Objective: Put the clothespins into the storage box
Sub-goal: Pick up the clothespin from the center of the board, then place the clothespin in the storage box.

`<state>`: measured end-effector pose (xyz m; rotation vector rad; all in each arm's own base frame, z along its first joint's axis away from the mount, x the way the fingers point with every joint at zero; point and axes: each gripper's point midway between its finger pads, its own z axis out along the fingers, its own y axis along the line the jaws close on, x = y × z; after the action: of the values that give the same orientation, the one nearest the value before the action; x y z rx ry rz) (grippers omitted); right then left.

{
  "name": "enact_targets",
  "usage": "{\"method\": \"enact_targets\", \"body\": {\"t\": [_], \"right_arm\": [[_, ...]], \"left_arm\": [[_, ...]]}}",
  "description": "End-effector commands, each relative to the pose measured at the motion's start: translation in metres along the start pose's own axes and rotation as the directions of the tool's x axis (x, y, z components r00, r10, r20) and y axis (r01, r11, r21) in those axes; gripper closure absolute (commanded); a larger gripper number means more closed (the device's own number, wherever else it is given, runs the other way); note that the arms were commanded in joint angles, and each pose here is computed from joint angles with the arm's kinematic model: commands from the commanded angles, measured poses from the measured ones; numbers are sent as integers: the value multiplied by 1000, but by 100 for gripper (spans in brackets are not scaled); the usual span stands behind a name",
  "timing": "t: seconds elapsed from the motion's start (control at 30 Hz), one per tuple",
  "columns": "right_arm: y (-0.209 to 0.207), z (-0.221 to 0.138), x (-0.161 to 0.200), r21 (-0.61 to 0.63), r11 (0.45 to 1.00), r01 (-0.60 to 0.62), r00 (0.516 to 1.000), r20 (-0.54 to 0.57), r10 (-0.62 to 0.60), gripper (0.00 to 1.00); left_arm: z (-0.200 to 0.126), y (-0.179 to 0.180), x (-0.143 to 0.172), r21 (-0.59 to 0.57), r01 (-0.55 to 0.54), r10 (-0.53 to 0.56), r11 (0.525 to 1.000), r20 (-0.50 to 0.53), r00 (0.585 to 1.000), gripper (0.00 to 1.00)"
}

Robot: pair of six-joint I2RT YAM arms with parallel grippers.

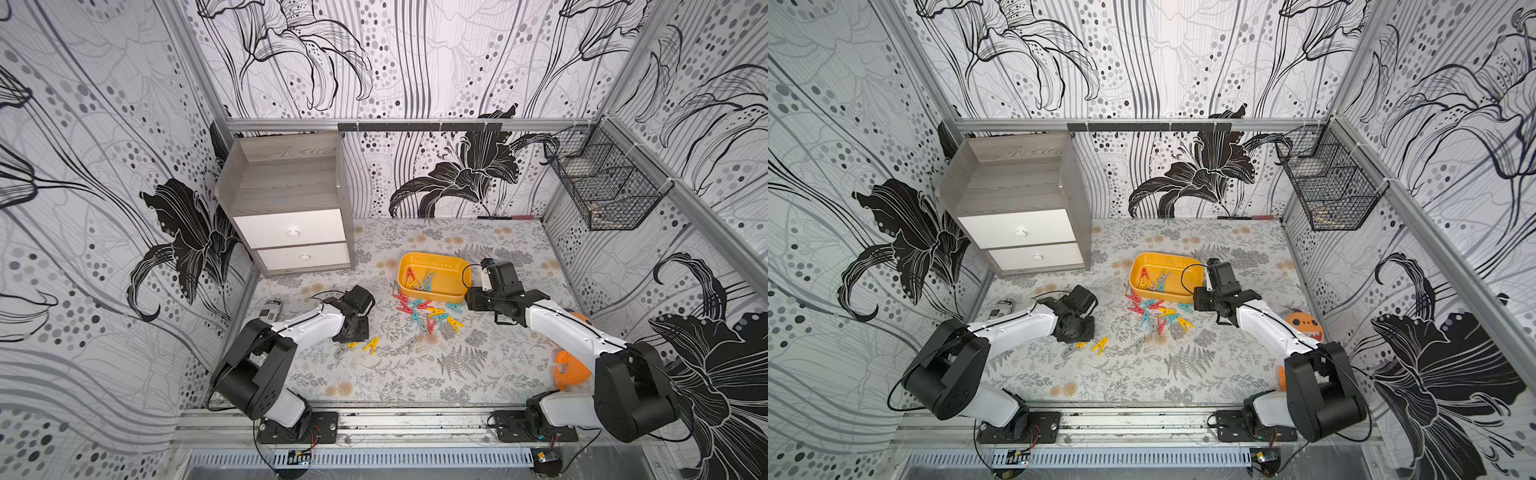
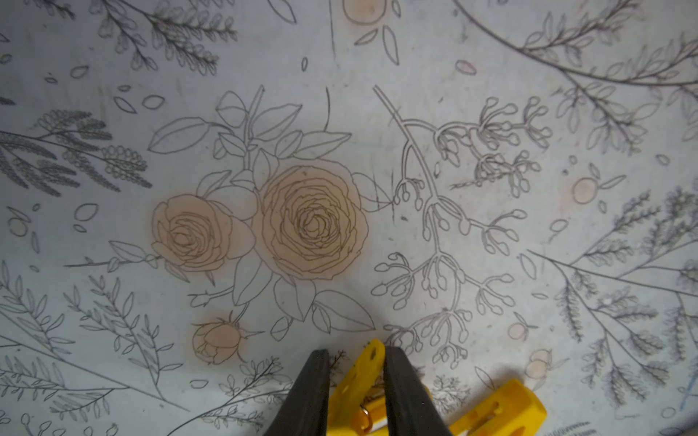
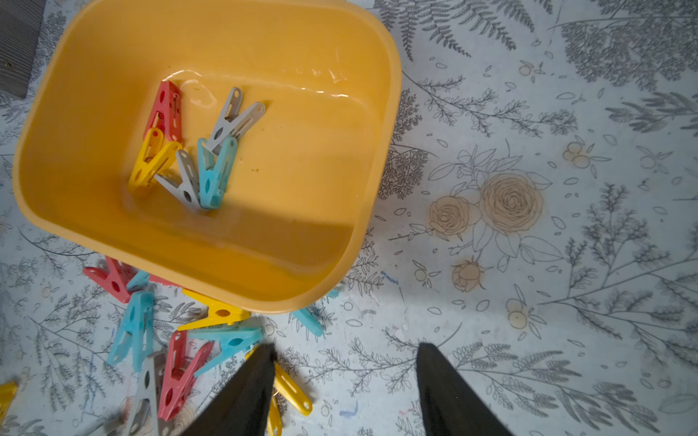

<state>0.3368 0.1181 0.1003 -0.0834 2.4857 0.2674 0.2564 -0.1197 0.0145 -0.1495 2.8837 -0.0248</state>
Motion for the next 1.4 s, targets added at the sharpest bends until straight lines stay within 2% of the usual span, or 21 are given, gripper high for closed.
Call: {"method": "enact_targets", "body": {"t": [0.0, 0.17, 0.4, 0.6, 0.73, 0.83, 0.97, 1.1, 1.37], "right_arm": [[2, -3, 1, -8, 1000, 3, 1000, 11, -3, 36], [1, -4, 3, -4, 1000, 3, 1000, 8, -3, 35], [0, -6, 4, 3, 1000, 3, 1000, 10, -3, 36], [-1, -6, 1, 12, 1000, 3, 1000, 18, -3, 36], [-1, -12, -8, 16, 1000, -5, 999, 48, 5, 36], [1, -17, -13, 10, 1000, -7, 998, 61, 6, 36], [2, -17, -12, 4, 1000, -12, 998, 57, 11, 36], [2, -15, -9, -1, 1000, -15, 999, 52, 15, 36], [2, -13, -6, -2, 1000, -14, 999, 43, 14, 36]], "left_arm": [[8, 2, -2, -21, -5, 5, 1000, 11, 1000, 75], [3, -7, -12, 12, -2, 1, 1000, 35, 999, 86], [-27, -34, -45, 111, 20, -34, 994, 122, 992, 91], [-84, -100, -109, 282, 3, -77, 959, 252, 965, 91], [-97, -159, -143, 374, -16, -99, 927, 288, 953, 90], [-88, -194, -162, 394, -26, -97, 919, 291, 952, 90], [-58, -226, -183, 385, -16, -97, 923, 271, 958, 91], [-31, -244, -195, 390, 5, -115, 921, 258, 959, 91], [10, -264, -199, 385, 29, -115, 922, 201, 973, 91]]}}
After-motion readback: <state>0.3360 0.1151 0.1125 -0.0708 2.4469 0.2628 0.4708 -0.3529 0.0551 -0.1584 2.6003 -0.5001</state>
